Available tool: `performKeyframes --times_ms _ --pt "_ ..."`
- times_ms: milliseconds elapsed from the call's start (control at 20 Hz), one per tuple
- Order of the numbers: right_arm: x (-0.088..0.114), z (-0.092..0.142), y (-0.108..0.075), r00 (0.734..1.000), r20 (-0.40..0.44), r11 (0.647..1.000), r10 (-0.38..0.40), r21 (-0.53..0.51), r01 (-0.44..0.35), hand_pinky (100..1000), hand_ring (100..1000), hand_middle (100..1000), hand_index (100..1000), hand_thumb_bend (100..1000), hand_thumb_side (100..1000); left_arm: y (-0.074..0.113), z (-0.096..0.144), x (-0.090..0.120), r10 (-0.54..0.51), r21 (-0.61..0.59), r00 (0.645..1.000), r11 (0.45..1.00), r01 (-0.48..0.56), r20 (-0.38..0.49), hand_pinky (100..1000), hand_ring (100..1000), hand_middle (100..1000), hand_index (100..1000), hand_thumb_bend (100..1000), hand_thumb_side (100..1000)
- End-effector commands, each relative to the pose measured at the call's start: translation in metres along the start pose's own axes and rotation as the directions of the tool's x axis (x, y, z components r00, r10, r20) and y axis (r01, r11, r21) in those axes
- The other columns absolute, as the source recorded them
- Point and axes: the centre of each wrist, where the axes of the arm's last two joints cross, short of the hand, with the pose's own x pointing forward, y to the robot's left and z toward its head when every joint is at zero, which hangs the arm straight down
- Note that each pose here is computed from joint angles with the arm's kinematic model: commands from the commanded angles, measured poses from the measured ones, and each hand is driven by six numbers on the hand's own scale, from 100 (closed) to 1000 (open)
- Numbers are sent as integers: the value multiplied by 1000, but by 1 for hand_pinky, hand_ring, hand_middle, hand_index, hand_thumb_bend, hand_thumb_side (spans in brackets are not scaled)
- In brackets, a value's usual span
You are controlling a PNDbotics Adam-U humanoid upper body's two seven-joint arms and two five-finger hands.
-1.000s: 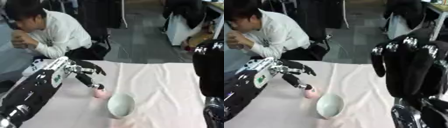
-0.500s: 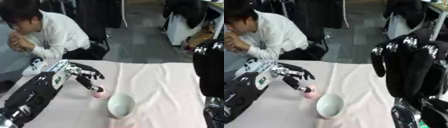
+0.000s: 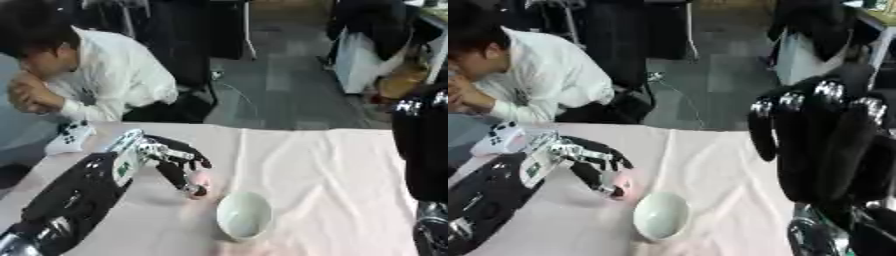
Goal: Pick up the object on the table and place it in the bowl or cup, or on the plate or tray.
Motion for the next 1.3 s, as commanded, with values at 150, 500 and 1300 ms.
performKeyframes --times_ms 150,500,1300 --pt "2 -9 3 999 32 1000 -6 19 6 100 100 100 255 692 662 4 1 -7 -12 -20 1000 1000 12 7 767 862 951 1000 908 519" --pt "1 -9 4 999 35 1000 -9 19 8 100 100 100 256 700 662 0 -3 -8 -27 -46 1000 999 26 -10 776 871 958 1000 791 392" --pt "1 -10 4 999 40 1000 -12 16 12 100 100 100 258 698 657 -2 -6 -9 -48 -15 998 999 47 -43 696 811 925 1000 577 285"
